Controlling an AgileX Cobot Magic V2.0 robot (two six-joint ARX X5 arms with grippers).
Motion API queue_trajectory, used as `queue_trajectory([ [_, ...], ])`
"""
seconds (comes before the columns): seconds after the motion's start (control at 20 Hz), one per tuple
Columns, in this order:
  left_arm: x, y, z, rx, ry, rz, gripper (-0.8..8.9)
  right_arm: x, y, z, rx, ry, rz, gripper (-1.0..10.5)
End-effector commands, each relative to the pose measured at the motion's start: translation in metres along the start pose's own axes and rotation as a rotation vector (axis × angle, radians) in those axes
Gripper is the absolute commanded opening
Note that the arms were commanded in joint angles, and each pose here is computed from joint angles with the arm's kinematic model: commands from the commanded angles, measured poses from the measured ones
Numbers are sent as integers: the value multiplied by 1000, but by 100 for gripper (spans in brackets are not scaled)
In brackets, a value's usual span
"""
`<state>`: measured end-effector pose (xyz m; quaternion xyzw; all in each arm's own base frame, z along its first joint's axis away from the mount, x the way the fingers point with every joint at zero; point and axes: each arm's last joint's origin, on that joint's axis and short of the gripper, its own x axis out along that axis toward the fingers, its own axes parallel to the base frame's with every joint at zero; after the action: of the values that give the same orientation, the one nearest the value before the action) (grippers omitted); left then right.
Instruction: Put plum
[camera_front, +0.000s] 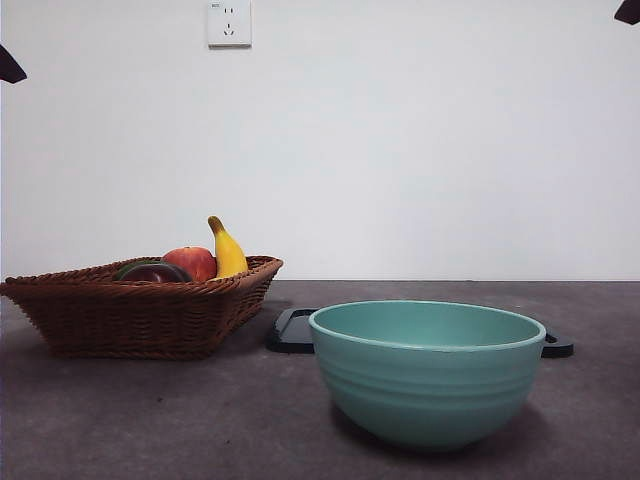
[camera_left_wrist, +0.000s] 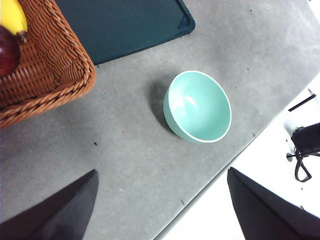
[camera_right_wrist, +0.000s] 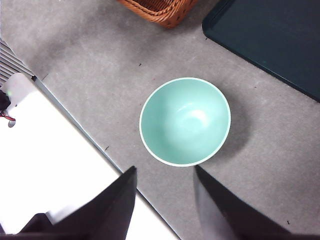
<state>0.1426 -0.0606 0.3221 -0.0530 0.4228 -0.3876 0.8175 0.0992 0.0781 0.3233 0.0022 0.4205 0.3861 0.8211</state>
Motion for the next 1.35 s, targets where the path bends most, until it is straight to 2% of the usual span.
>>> queue_trajectory([
  [0.05,-1,-1,3,22,-4,-8,404,-2,2,3,-30,-11,11,182],
  [0.45,-1,-1,3,21,-3,-8,397,-2,2,4,-29,-11,11,181],
  [0.5,-1,-1,3,21,-3,-8,364,-2,2,4,-29,-10,10,181],
  [0.55,-1,-1,3,21,-3,-8,282,-2,2,3,-29,-9,10,174],
  [0.65,-1,-1,3,22,-3,-8,68,-2,2,3,-28,-5,10,51],
  [0.7,-1,-1,3,22,-3,-8,4,-2,2,3,-28,-4,9,8],
  [1.35,-1,-1,3,26,-9,-8,7,-2,3,7,-44,-41,11,8],
])
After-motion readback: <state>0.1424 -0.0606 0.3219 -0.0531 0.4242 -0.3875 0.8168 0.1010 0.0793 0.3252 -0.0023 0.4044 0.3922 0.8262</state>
